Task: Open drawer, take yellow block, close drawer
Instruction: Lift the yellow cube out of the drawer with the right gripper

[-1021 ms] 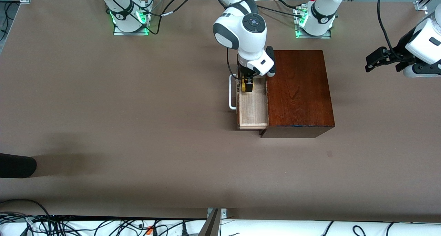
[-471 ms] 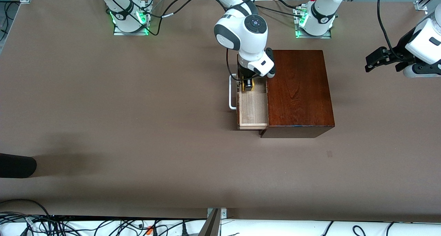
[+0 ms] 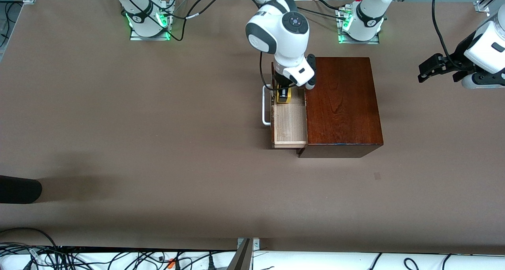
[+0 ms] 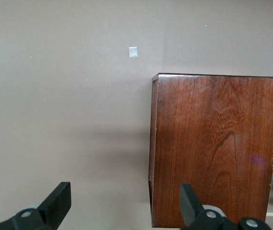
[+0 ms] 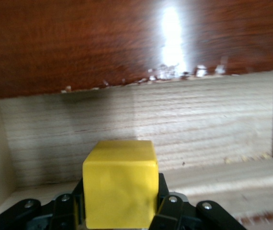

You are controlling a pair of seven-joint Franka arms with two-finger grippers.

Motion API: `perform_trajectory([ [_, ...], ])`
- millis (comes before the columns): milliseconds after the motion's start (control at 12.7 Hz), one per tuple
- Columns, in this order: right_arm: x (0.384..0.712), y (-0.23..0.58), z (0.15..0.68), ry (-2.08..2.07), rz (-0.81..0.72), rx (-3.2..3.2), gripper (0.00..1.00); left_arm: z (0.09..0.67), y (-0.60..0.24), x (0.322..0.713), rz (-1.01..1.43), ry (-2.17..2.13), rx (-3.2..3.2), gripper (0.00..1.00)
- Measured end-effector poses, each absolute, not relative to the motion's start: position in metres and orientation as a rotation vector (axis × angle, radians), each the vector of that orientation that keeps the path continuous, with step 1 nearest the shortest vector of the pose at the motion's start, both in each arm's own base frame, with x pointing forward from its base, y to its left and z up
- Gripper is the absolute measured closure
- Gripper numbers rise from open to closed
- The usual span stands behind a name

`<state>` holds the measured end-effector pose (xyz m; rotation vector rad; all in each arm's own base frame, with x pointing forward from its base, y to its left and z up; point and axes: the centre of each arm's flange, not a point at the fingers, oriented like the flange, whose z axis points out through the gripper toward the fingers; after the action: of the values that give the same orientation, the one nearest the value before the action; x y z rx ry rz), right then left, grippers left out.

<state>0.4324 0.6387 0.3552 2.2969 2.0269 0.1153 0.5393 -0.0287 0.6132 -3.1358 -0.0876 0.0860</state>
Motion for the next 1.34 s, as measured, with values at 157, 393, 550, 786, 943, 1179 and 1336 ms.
perform_trajectory([
  [157, 0.433, 0.636, 0.39, 1.969, 0.131, 2.35, 0.45, 0.613, -0.029, 0.539, 0.086, -0.088, -3.136, 0.0],
  [393, 0.457, 0.598, 0.454, 1.873, 0.133, 2.443, 0.45, 0.613, -0.029, 0.539, 0.086, -0.088, -3.136, 0.0],
  [550, 0.499, 0.546, 0.492, 1.764, 0.128, 2.55, 0.45, 0.613, -0.029, 0.539, 0.086, -0.087, -3.136, 0.0],
  [786, 0.568, 0.445, 0.527, 1.66, 0.098, 2.633, 0.45, 0.613, -0.029, 0.539, 0.086, -0.087, -3.136, 0.0],
  [943, 0.603, 0.38, 0.534, 1.605, 0.038, 2.639, 0.45, 0.613, -0.029, 0.539, 0.086, -0.087, -3.136, 0.0],
  [1179, 0.64, 0.303, 0.529, 1.495, -0.028, 2.717, 0.45, 0.613, -0.029, 0.539, 0.087, -0.087, -3.136, 0.0],
  [1336, 0.659, 0.25, 0.525, 1.403, -0.069, 2.793, 0.45, 0.613, -0.03, 0.538, 0.097, -0.083, -3.137, 0.0],
])
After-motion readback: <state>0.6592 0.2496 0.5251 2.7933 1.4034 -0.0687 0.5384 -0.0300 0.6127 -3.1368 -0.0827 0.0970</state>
